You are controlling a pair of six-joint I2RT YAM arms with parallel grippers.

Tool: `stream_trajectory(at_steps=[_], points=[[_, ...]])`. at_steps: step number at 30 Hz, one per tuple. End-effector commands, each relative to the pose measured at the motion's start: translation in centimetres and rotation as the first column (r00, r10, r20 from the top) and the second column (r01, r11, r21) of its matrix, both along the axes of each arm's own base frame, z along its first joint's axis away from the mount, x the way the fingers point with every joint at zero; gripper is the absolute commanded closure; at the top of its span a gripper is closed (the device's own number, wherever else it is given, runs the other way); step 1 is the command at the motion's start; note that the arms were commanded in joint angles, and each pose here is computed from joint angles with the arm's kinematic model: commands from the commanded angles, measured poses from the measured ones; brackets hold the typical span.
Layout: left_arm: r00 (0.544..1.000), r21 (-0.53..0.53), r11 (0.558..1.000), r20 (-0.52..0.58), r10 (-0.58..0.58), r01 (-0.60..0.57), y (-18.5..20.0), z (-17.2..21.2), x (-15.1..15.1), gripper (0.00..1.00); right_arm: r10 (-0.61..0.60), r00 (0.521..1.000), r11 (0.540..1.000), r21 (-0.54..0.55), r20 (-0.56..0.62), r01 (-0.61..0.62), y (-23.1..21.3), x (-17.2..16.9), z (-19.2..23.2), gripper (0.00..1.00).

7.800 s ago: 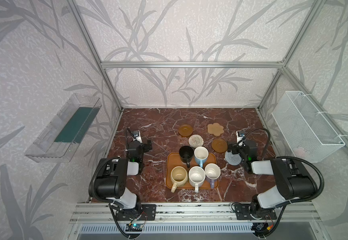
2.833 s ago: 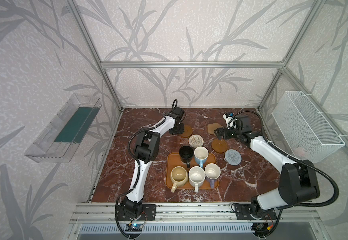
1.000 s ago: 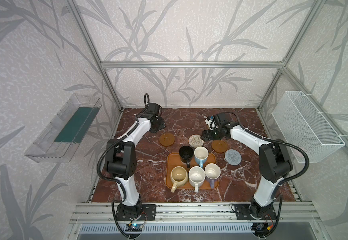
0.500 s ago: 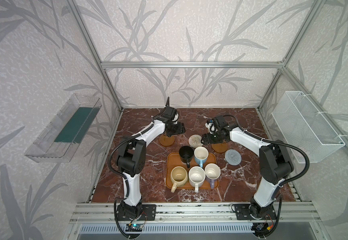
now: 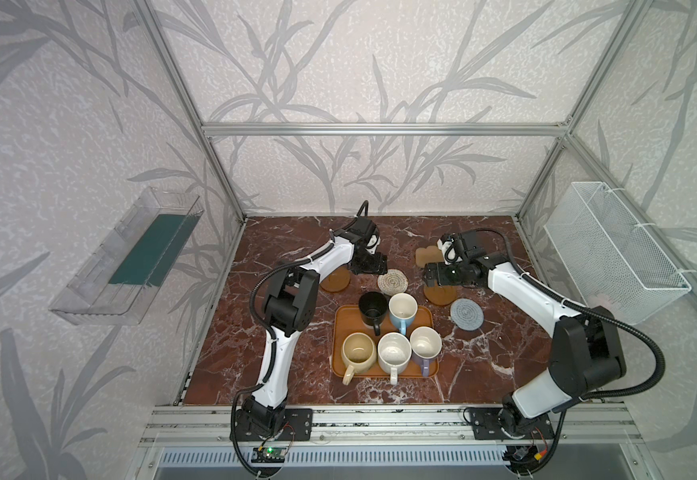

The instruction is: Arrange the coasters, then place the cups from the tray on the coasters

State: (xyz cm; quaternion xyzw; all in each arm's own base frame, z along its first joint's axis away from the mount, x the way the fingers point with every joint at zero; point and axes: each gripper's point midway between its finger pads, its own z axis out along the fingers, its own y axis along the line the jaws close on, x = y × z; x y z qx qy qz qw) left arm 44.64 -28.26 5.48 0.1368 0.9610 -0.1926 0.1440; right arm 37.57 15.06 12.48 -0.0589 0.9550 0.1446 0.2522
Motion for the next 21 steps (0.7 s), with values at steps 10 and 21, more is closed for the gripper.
stream_trajectory(at_steps=[10, 21], points=[[0.997, 0.235, 0.969, -0.010, -0.072, 0.073, 0.6, -3.0, -0.2, 0.36, -0.034, 0.999, 0.999, -0.006, -0.023, 0.034, -2.0, -1.1, -1.2, 0.01], [0.998, 0.413, 0.909, 0.007, 0.055, -0.053, 5.1, -3.7, 0.5, 0.55, -0.044, 0.999, 0.999, 0.001, -0.009, 0.044, -2.2, -1.0, -0.9, 0.01]])
